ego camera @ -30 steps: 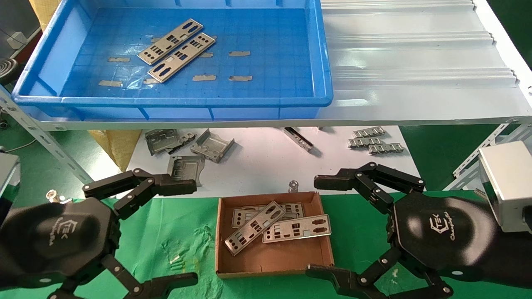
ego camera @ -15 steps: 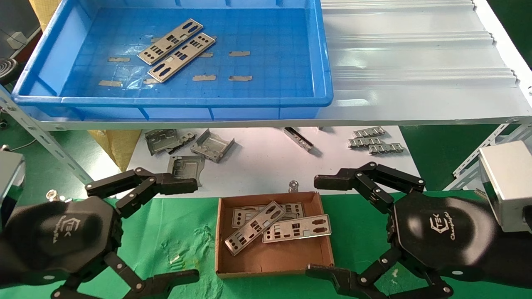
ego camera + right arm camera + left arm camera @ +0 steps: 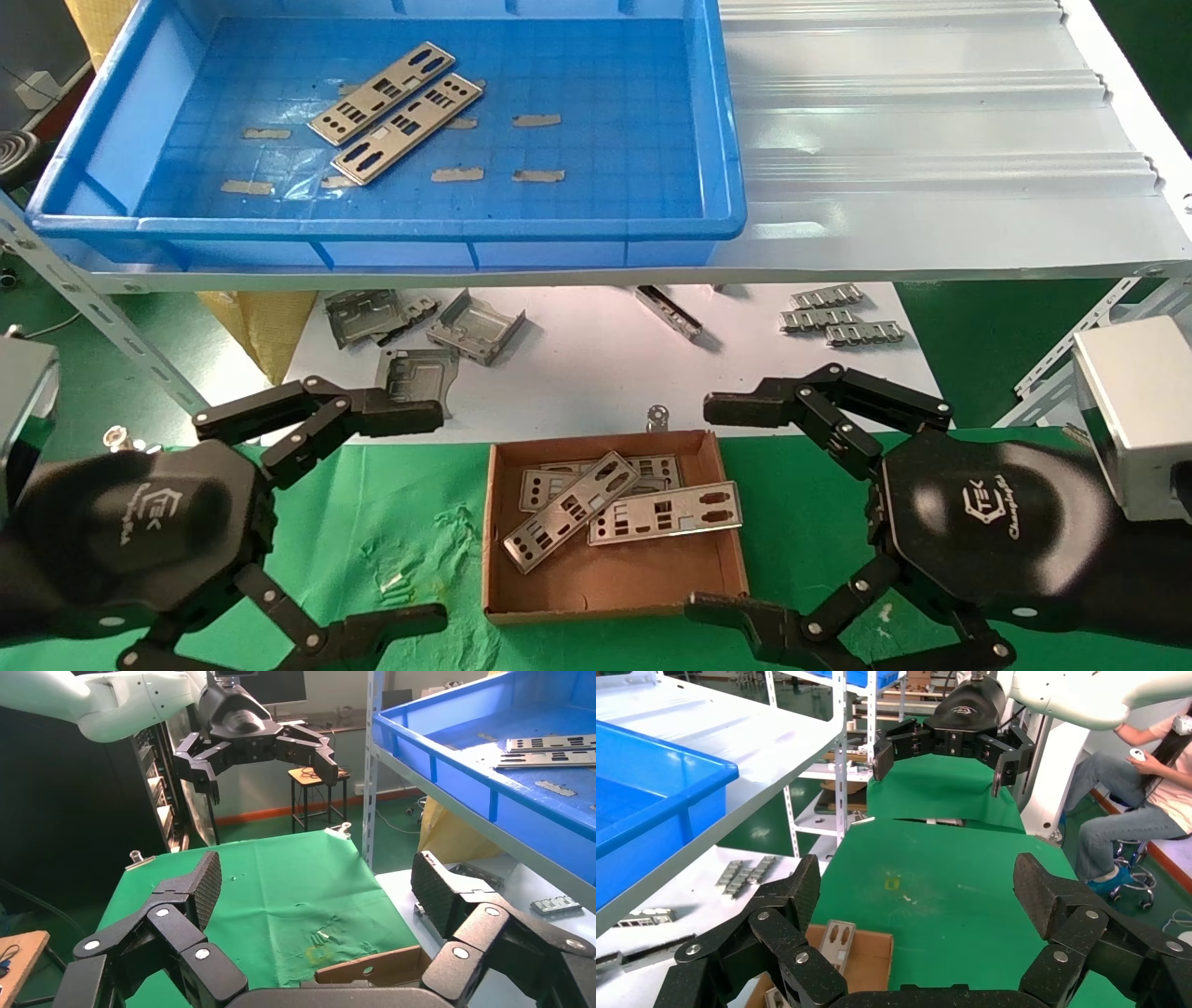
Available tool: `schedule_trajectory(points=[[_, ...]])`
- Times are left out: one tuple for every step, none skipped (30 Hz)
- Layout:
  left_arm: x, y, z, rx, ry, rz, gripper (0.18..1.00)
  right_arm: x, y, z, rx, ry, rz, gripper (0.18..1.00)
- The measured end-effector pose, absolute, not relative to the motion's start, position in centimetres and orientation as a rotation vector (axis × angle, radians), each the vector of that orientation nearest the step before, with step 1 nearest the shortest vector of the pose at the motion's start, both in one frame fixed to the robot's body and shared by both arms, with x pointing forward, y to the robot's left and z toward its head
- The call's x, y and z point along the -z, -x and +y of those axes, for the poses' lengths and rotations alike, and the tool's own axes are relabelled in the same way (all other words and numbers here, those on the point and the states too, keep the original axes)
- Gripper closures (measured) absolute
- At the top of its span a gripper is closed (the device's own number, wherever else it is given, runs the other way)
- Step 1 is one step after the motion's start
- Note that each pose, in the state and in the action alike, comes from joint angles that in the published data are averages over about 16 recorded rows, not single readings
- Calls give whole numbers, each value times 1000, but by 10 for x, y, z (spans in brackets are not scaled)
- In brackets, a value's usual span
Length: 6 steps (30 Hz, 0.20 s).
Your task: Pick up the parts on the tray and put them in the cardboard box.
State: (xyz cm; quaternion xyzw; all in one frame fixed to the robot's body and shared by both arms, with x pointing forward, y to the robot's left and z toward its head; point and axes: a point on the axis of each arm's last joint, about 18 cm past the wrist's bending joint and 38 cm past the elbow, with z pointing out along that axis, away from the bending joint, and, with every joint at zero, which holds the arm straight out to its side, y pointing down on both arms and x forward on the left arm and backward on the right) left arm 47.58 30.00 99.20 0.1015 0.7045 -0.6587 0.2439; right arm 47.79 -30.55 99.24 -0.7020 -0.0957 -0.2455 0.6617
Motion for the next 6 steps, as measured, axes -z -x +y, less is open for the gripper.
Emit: schedule_trajectory(points=[[-992, -476, 300, 1799, -277, 1924, 184, -992, -478, -305, 555, 1587, -216, 178], [-992, -476, 300, 1799, -277, 1924, 184, -992, -478, -305, 555, 1587, -216, 178], [-992, -476, 300, 1799, -277, 1924, 184, -992, -478, -305, 555, 1587, -216, 178], [-992, -476, 300, 1799, -277, 1924, 184, -992, -478, -305, 555, 1587, -217, 178], [-992, -476, 300, 1799, -277, 1924, 184, -992, -478, -305, 555, 1587, -217, 178], [-992, -476, 300, 1799, -277, 1924, 184, -992, -478, -305, 555, 1587, -217, 178]])
